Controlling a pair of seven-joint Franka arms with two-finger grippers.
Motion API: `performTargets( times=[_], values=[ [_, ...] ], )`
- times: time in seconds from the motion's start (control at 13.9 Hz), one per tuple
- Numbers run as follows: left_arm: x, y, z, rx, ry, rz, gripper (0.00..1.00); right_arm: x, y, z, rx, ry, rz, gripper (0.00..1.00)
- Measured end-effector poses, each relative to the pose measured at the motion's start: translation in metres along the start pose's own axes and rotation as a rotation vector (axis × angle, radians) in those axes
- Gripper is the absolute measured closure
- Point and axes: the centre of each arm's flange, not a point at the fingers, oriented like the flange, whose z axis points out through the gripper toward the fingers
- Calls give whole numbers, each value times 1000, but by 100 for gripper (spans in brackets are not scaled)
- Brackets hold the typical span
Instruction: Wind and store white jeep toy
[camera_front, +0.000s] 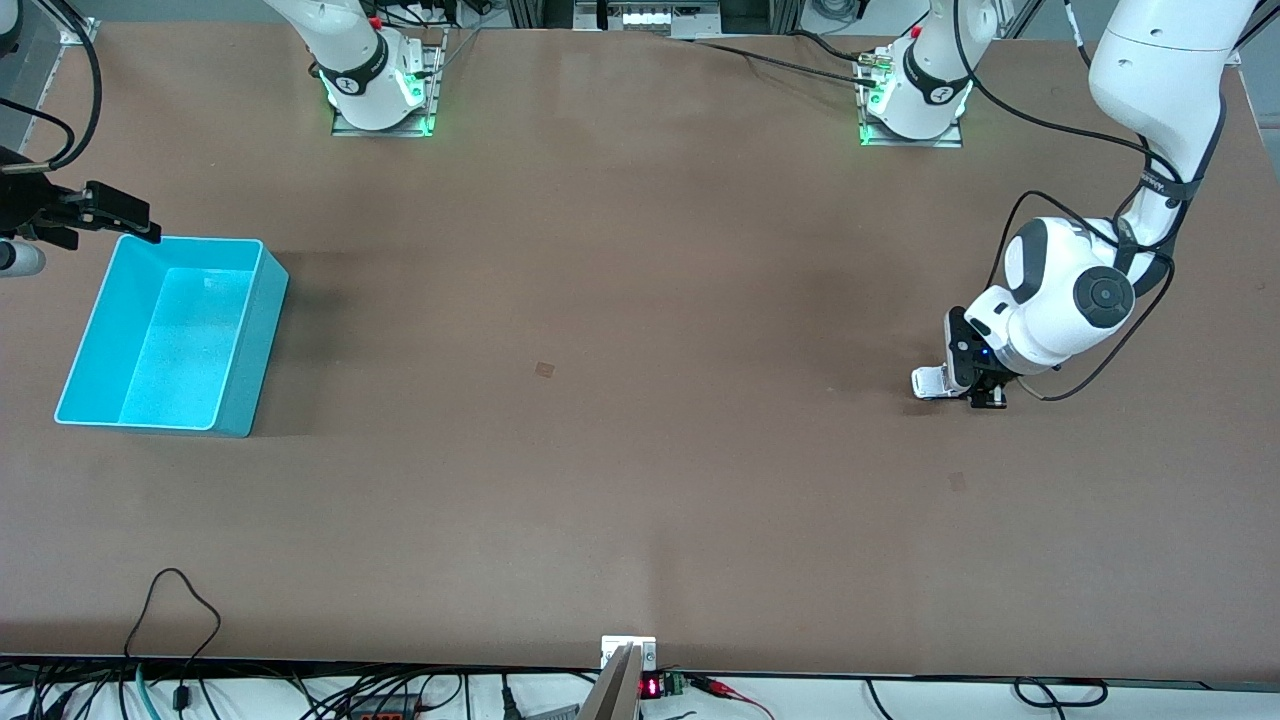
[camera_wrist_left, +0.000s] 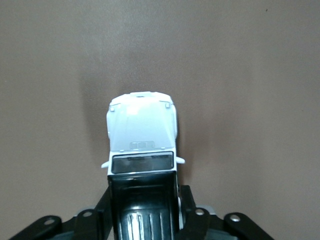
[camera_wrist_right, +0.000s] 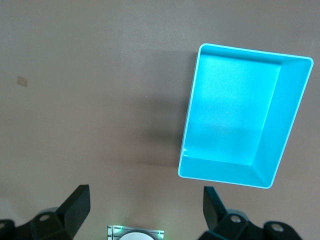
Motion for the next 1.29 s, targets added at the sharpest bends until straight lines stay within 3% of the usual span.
performTargets(
  times=[1.29],
  values=[
    [0,0,0,0,0,1,48,-15,-26,-7,-2,-1,-46,0]
  ],
)
